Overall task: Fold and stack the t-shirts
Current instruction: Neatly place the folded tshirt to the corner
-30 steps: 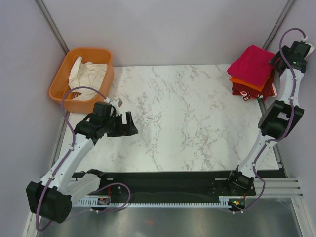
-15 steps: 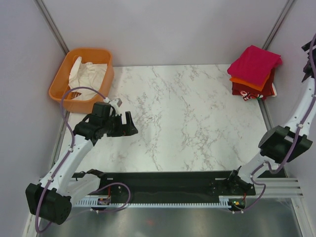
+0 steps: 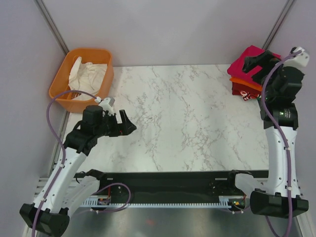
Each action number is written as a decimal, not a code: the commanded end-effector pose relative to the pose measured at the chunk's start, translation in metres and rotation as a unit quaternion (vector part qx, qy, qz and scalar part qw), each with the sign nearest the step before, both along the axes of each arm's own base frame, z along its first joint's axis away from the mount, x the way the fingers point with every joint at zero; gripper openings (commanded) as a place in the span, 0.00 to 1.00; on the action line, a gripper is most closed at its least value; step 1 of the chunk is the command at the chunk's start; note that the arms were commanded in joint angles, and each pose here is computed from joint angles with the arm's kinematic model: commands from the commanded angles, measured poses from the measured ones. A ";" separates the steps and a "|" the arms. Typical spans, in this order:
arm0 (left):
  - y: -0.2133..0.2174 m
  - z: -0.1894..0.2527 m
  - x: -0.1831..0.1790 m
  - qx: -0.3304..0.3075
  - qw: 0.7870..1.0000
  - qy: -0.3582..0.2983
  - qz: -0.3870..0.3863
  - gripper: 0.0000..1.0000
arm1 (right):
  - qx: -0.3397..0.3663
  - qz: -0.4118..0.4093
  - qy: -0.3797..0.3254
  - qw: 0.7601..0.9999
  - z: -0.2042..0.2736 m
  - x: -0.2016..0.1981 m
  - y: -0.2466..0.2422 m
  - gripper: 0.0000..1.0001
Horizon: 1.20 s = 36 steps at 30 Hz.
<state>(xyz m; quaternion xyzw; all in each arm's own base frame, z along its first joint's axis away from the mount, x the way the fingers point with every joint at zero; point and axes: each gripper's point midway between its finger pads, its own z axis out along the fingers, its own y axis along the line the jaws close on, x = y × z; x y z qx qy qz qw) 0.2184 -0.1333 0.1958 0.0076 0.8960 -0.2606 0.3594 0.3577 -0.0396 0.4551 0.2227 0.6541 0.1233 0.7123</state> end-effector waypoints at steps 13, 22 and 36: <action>0.034 0.091 0.026 -0.021 0.973 -0.197 0.116 0.97 | -0.107 0.247 0.296 0.916 -0.236 -0.055 0.208 0.98; 0.074 0.051 0.006 0.055 0.965 -0.188 0.175 0.97 | -0.123 0.207 0.276 0.930 -0.274 -0.075 0.206 0.98; 0.092 0.053 -0.020 0.061 0.951 -0.239 0.188 1.00 | -0.060 0.255 0.177 0.949 -0.308 -0.067 0.232 0.98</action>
